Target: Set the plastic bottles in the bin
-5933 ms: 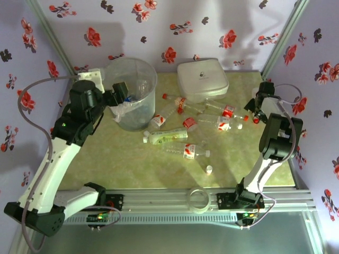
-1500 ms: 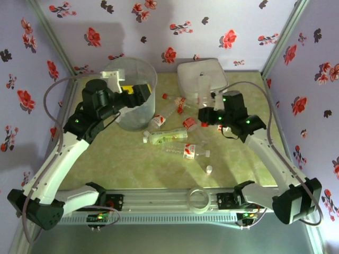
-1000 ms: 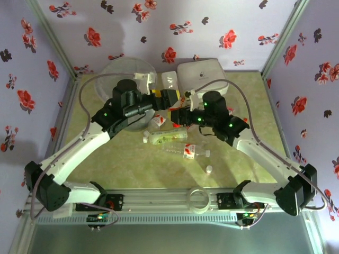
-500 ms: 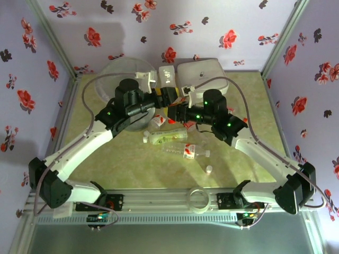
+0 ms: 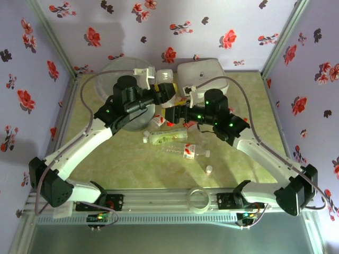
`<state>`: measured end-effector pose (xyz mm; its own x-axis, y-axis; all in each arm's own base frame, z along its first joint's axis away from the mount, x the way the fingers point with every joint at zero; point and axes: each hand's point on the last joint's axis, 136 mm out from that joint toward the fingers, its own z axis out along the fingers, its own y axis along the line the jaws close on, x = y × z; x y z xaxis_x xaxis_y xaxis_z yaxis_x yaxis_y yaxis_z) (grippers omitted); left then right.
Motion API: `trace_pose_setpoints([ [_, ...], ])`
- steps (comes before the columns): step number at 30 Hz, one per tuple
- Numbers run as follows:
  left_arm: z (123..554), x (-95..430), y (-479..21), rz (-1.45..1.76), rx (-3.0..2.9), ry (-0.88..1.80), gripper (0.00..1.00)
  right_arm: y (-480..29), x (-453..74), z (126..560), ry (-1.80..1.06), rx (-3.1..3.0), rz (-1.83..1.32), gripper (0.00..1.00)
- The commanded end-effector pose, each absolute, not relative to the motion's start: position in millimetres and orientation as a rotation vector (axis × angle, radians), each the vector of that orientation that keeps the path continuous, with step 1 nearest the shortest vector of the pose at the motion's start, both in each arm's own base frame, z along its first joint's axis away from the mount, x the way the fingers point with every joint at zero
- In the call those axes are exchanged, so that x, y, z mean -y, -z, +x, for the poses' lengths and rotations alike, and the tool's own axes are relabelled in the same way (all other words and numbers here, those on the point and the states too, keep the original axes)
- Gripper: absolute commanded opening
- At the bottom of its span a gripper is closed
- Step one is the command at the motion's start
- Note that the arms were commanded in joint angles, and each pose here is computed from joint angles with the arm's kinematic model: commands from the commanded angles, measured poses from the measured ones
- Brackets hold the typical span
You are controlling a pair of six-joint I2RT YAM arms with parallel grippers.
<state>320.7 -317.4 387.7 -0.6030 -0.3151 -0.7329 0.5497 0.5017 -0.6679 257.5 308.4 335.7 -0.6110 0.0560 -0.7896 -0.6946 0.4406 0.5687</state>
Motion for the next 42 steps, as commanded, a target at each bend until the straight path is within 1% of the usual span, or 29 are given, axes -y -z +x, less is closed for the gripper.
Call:
trace_pose_setpoints([
  [1, 326.5, 308.0, -415.1, 0.192, -1.793, 1.22, 0.64, -360.2, -277.6, 255.8, -1.136, -1.888, -0.485, 0.99],
  [6, 342.5, 270.1, -445.9, 0.152, -1.726, 1.134, 0.64, -360.8, -219.0, 253.1, -1.018, -1.897, -0.322, 0.99],
  [9, 357.5, 245.2, -456.0, 0.076, -1.7, 1.109, 0.61, -358.8, -196.0, 248.4, -0.99, -1.885, -0.241, 0.99],
  [11, 364.5, 242.0, -452.7, 0.057, -1.708, 1.102, 0.59, -356.8, -191.4, 248.8, -1.002, -1.878, -0.209, 0.98],
  [14, 370.6, 243.4, -445.8, 0.068, -1.739, 1.079, 0.58, -345.1, -185.8, 255.8, -0.949, -1.929, -0.179, 0.97],
  [16, 374.0, 230.9, -453.8, 0.037, -1.715, 1.069, 0.58, -339.0, -182.5, 258.2, -0.917, -1.95, -0.17, 0.97],
  [20, 370.2, 189.5, -488.7, -0.018, -1.612, 1.013, 0.57, -324.0, -170.5, 257.8, -0.83, -2.004, -0.155, 0.96],
  [23, 364.8, 149.4, -504.7, -0.065, -1.572, 0.88, 0.57, -311.4, -160.3, 256.9, -0.768, -2.044, -0.13, 0.96],
  [25, 364.7, 124.3, -505.8, -0.103, -1.579, 0.751, 0.57, -307.2, -156.1, 255.5, -0.75, -2.053, -0.12, 0.96],
  [29, 377.0, 90.8, -487.3, -0.137, -1.68, 0.497, 0.55, -301.6, -148.5, 254.4, -0.717, -2.065, -0.095, 0.96],
  [32, 395.0, 87.6, -458.9, -0.107, -1.807, 0.379, 0.55, -298.8, -145.1, 255.5, -0.696, -2.072, -0.081, 0.96],
  [36, 421.6, 91.2, -409.6, -0.063, -1.988, 0.286, 0.52, -295.3, -141.9, 256.2, -0.676, -2.086, -0.065, 0.96],
  [39, 437.6, 96.1, -376.7, -0.036, -2.084, 0.255, 0.49, -291.9, -137.9, 255.1, -0.654, -2.101, -0.051, 0.96],
  [42, 448.8, 104.7, -347.5, 0.006, -2.166, 0.232, 0.47, -288.6, -133.5, 253.8, -0.626, -2.113, -0.042, 0.96],
])
